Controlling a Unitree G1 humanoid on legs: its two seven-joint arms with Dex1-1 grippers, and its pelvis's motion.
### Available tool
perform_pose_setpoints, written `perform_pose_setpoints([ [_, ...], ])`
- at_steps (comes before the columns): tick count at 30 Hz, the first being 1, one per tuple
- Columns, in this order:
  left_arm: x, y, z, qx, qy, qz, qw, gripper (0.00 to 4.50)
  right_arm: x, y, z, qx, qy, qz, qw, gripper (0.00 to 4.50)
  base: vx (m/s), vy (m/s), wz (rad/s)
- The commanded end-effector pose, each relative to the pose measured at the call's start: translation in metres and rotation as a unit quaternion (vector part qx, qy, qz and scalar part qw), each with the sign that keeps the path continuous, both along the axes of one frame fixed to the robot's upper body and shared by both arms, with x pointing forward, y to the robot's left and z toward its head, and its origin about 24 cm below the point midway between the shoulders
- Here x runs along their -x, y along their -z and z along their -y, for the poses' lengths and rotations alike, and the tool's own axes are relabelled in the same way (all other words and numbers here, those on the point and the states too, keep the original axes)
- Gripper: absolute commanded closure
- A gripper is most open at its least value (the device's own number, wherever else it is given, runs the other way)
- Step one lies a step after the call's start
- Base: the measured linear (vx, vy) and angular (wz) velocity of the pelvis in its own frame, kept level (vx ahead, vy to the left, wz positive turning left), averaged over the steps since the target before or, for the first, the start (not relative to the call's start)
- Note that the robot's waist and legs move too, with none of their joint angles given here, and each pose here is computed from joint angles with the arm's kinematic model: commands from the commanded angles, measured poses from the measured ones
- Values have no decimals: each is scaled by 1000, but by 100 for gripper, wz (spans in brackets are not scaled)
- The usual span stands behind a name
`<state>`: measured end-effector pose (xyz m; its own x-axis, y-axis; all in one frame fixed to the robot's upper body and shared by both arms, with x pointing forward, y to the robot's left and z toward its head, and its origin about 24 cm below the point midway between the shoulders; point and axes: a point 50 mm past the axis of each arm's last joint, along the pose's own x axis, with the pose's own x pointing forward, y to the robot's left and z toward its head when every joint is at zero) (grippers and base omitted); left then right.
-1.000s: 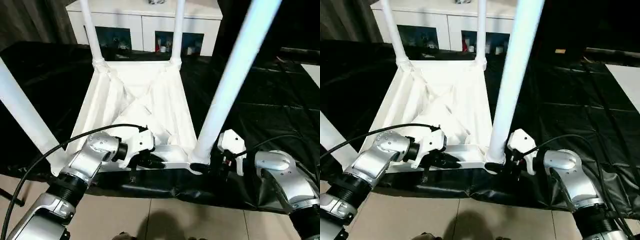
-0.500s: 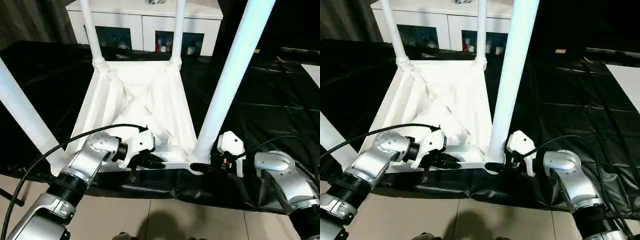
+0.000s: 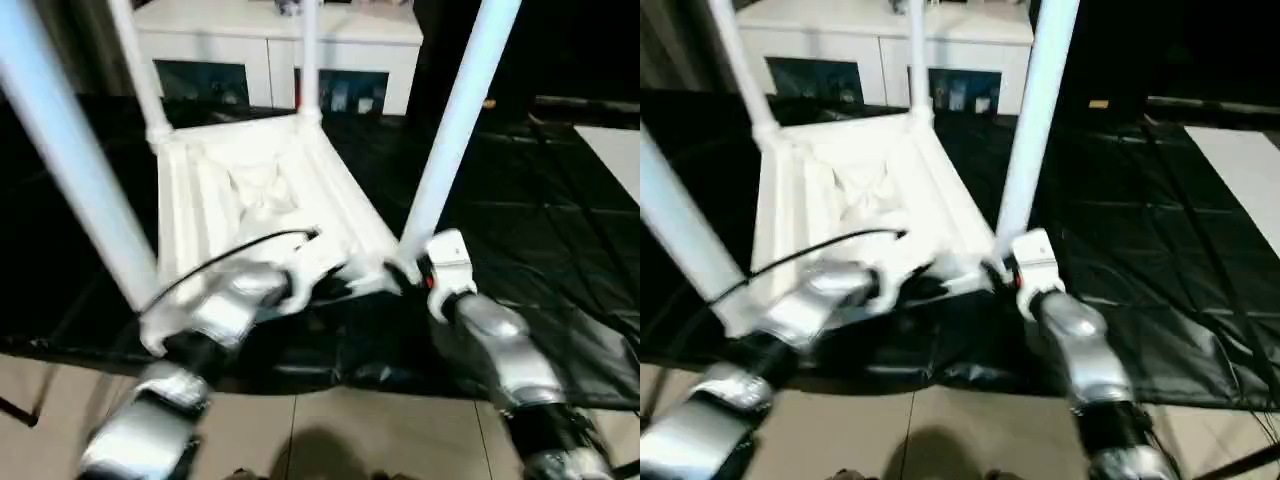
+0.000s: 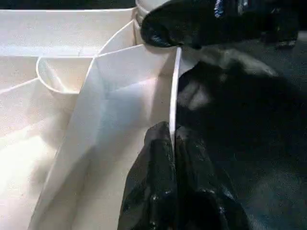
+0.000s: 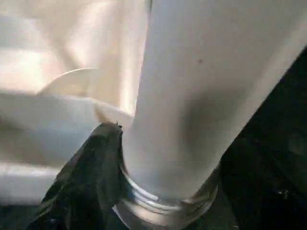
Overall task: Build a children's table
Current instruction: Rotate leg to tighten
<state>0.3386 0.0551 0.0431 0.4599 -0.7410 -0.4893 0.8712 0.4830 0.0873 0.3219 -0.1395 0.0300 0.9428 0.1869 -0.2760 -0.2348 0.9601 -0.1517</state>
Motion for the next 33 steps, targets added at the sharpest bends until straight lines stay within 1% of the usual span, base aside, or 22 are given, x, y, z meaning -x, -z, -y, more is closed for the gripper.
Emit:
perform_pose_setpoints([
  [1,-21,-14,-12,22,-148,53,987,450,2,3,-29,1,-11,-2,1000,184,0,0,0],
  [3,-20,-14,-6,21,-136,55,989,450,3,0,-46,-6,-54,7,999,184,0,0,0],
  [5,-18,-14,-4,22,-112,61,992,450,4,-7,-50,-17,-76,29,997,184,0,0,0],
  [6,-16,-13,-6,17,-100,59,993,450,4,-12,-48,-32,-82,43,995,150,0,0,0],
  [7,-16,-13,-6,17,-99,59,993,450,4,-12,-48,-33,-82,44,995,150,0,0,0],
  [8,-14,-12,-8,12,-78,60,995,450,3,-18,-42,-32,-88,63,994,116,0,0,0],
  [9,-14,-12,-8,12,-78,60,995,450,3,-18,-42,-32,-88,63,994,116,0,0,0],
  [10,-13,-11,-11,8,-75,59,995,450,2,-21,-34,-19,-87,75,993,102,0,0,0],
  [11,-13,-11,-16,2,-63,59,996,450,0,-27,-21,-15,-89,86,992,102,0,0,0],
  [12,-12,-11,-17,2,-62,59,996,450,0,-28,-20,-15,-89,86,992,86,5,11,-23],
  [13,-12,-9,-20,1,-61,53,997,450,0,-30,-12,-9,-93,85,992,69,5,11,-23],
  [14,-11,-9,-24,0,-53,53,997,450,0,-34,-5,-6,-113,89,990,69,0,0,0],
  [16,-8,-8,-30,-1,-26,47,999,450,4,-40,12,29,-191,81,978,56,0,0,0],
  [17,-7,-8,-33,-2,-17,46,999,450,7,-42,17,43,-221,78,971,43,0,0,0],
  [18,-7,-8,-33,-2,-17,46,999,450,7,-42,17,43,-221,78,971,25,0,0,0],
  [19,-3,-8,-38,-3,25,34,999,450,18,-40,29,80,-297,48,950,25,0,0,0],
  [20,2,-9,-39,-1,65,31,997,450,24,-37,34,87,-329,24,940,11,0,0,0],
  [21,8,-10,-40,1,103,24,994,450,29,-35,39,91,-355,6,930,11,0,0,0],
  [22,8,-10,-40,1,103,24,994,450,29,-35,39,91,-355,6,930,4,0,0,0],
  [25,22,-12,-46,-9,192,4,981,450,37,-32,47,80,-386,-26,918,4,52,-36,8],
  [27,29,-14,-48,-7,230,-11,973,450,40,-32,46,55,-405,-33,912,4,0,0,0],
  [33,37,-16,-51,-3,255,-28,967,450,44,-34,37,15,-438,-31,898,4,0,0,0],
])
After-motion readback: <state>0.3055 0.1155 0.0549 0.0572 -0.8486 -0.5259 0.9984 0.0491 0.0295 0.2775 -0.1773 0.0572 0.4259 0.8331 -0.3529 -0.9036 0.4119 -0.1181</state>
